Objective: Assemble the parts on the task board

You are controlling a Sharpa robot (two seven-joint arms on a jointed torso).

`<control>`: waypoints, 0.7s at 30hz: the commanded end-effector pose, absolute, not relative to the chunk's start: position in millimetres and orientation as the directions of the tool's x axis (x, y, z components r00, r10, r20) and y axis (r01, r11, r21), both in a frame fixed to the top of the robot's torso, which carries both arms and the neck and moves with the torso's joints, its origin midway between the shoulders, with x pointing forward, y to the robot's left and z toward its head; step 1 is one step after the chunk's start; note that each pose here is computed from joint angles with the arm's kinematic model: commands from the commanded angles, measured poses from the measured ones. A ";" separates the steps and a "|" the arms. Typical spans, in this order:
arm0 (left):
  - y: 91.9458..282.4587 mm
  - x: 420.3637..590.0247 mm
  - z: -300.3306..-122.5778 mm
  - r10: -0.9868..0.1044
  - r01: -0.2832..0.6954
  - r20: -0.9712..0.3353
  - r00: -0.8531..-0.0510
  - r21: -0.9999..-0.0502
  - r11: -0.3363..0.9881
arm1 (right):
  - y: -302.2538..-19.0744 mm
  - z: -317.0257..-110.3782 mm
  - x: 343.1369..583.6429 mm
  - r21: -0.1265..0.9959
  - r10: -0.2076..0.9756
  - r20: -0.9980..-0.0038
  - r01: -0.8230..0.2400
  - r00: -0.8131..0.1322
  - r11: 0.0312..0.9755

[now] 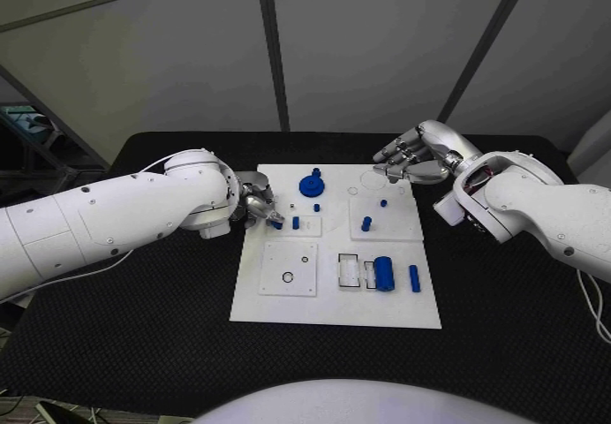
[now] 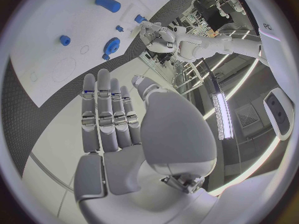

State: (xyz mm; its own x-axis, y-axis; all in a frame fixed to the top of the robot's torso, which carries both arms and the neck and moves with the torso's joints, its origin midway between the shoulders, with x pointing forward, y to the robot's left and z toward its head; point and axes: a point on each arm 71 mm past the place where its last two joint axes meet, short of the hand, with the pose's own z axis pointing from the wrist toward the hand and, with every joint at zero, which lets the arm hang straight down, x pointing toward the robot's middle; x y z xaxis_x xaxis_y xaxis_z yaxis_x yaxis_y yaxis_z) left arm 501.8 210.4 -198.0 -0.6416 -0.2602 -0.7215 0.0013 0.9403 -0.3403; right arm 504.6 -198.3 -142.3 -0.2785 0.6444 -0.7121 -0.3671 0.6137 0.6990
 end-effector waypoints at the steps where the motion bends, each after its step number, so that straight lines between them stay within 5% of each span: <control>1: 210.7 500.0 -203.4 -0.244 -0.010 -0.709 -0.662 -0.317 0.948 | -197.2 -141.1 504.1 0.699 0.644 -0.712 -0.373 -0.280 0.610; 21: 211.1 501.5 -204.3 -0.252 -0.025 -0.705 -0.663 -0.315 0.949 | -197.9 -141.1 504.1 0.698 0.644 -0.712 -0.372 -0.278 0.611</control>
